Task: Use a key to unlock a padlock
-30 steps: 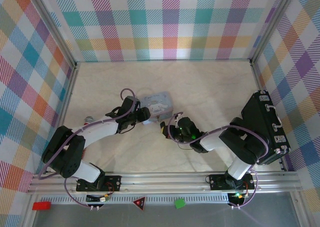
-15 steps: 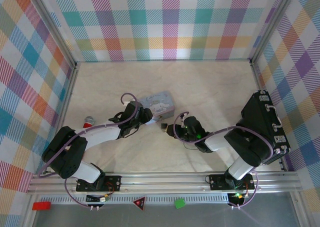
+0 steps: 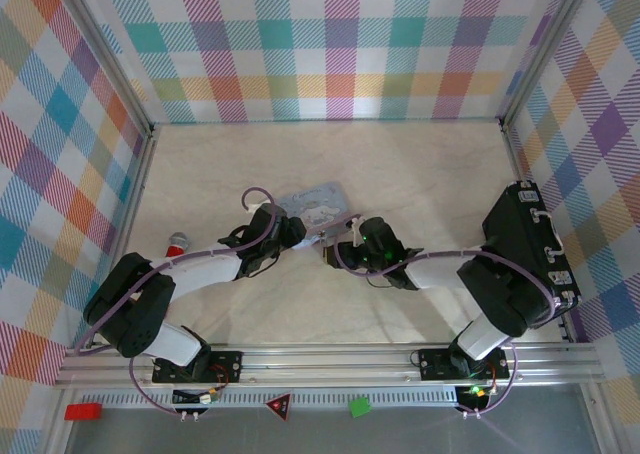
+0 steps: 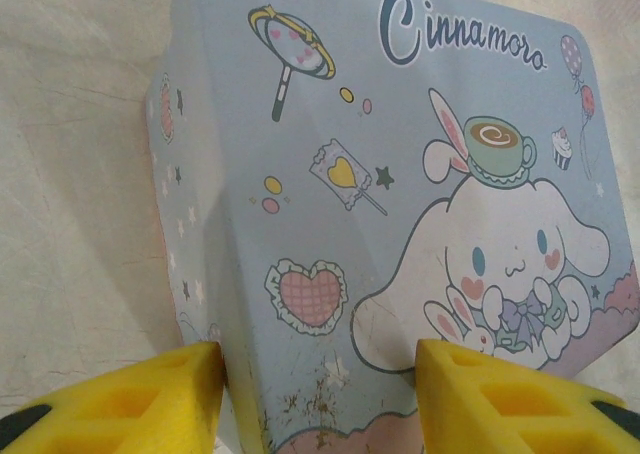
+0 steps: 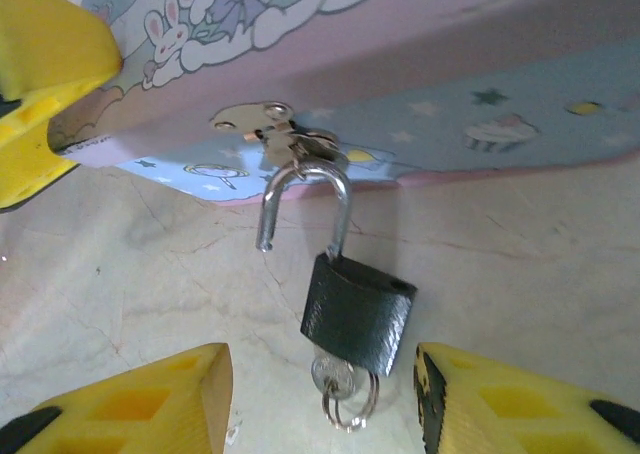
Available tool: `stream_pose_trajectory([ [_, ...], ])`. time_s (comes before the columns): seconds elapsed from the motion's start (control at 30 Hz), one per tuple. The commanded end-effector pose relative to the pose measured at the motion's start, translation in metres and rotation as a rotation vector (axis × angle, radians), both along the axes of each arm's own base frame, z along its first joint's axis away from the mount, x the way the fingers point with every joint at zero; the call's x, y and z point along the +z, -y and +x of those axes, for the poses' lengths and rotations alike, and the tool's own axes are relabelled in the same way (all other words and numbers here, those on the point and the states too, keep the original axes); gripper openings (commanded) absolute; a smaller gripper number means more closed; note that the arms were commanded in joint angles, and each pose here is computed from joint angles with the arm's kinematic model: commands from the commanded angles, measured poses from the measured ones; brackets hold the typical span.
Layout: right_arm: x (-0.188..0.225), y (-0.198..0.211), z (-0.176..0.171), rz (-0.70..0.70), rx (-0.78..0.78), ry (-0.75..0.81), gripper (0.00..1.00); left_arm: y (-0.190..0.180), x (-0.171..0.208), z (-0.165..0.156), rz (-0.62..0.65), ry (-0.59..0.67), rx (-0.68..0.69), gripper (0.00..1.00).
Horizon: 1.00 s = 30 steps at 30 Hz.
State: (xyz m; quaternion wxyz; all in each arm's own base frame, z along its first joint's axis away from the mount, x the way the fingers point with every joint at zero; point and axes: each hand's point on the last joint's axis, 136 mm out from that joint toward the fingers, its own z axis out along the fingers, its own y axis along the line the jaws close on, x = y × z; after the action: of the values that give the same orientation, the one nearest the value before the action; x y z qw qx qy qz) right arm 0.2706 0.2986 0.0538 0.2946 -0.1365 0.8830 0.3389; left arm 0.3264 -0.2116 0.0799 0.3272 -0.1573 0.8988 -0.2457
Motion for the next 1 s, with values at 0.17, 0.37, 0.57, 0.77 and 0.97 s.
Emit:
stream_pose_trajectory([
  [0.17, -0.023, -0.007, 0.006, -0.121, 0.083, -0.016, 0.51, -0.011, -0.042, -0.039, 0.08, -0.155, -0.047, 0.51],
  [0.37, -0.035, -0.008, 0.011, -0.163, 0.083, -0.04, 0.52, -0.012, -0.04, -0.04, 0.07, -0.148, -0.044, 0.51],
  [0.57, -0.047, -0.006, 0.015, -0.214, 0.064, -0.069, 0.51, -0.012, -0.037, -0.04, 0.068, -0.142, -0.042, 0.51],
  [0.77, -0.05, -0.006, 0.013, -0.224, 0.053, -0.078, 0.43, -0.013, -0.037, -0.04, 0.068, -0.142, -0.034, 0.51],
  [0.97, -0.044, -0.01, 0.011, -0.178, 0.047, -0.095, 0.3, -0.014, -0.038, -0.04, 0.073, -0.142, -0.026, 0.5],
])
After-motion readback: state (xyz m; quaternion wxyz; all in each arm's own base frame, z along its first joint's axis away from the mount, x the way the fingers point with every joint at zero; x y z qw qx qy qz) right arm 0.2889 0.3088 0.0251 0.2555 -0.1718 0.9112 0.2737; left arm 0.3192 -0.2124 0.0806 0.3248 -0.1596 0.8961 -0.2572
